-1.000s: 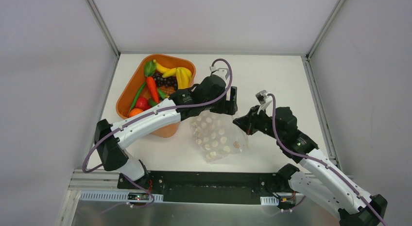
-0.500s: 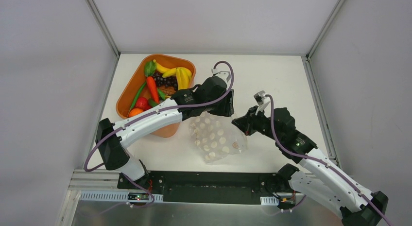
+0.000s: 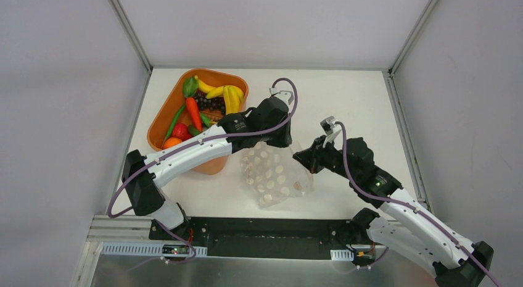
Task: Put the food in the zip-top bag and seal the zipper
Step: Open the zipper of the food storage bag.
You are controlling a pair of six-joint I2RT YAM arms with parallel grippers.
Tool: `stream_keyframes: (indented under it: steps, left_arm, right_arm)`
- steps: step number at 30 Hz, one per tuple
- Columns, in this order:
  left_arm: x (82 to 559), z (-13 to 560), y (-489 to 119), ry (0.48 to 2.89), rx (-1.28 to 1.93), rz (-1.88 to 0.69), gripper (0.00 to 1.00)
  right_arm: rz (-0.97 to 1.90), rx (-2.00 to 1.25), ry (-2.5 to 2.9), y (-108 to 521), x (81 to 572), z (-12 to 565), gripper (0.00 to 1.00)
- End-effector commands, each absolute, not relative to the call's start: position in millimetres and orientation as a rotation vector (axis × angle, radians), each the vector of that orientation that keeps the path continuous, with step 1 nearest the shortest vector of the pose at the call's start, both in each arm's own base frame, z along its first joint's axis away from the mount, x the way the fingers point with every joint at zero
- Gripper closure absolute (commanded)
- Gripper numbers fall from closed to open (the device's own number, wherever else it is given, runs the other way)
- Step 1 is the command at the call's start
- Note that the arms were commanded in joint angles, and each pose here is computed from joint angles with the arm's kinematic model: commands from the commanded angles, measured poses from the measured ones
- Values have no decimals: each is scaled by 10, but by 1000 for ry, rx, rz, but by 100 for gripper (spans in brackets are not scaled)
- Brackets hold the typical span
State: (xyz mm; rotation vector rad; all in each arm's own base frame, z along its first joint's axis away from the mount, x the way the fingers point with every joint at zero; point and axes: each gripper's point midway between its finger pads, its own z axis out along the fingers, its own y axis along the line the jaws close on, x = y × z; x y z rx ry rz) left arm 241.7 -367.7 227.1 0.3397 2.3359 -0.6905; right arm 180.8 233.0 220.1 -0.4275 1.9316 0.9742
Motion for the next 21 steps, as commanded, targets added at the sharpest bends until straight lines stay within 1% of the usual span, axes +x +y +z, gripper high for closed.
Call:
stream_keyframes:
  steps: [1, 3, 4, 5, 7, 9, 11, 14, 16, 21]
  left_arm:
    - [2411, 2264, -3686, 2337, 364, -690, 91]
    - [2407, 2281, -3685, 2331, 372, -693, 100]
    - [2407, 2286, -3684, 2325, 374, -696, 100]
    - [2407, 2293, -3675, 2317, 381, -696, 100]
    - [2406, 2321, -3658, 2291, 396, -703, 100]
    - [2395, 2345, -3632, 2262, 412, -713, 100]
    - [2380, 2368, -3603, 2234, 423, -723, 100]
    - [2360, 2388, -3566, 2203, 436, -736, 100]
    - [2348, 2406, -3557, 2191, 438, -746, 100]
    - [2330, 2496, -3571, 2166, 451, -773, 100]
  right_arm:
    - [992, -431, 1815, 2358, 1843, 2554, 100]
    - [991, -428, 1813, 2352, 1841, 2560, 98]
    - [989, -422, 1812, 2342, 1843, 2562, 94]
    - [983, -408, 1810, 2325, 1853, 2573, 85]
    - [962, -356, 1799, 2266, 1895, 2617, 76]
    - [937, -269, 1775, 2174, 1957, 2703, 63]
    - [917, -183, 1744, 2073, 2011, 2795, 56]
    - [895, -38, 1709, 1929, 2097, 2909, 48]
    - [871, -2, 1731, 1903, 2145, 2885, 45]
    - [793, -31, 1899, 2031, 2256, 2616, 44]
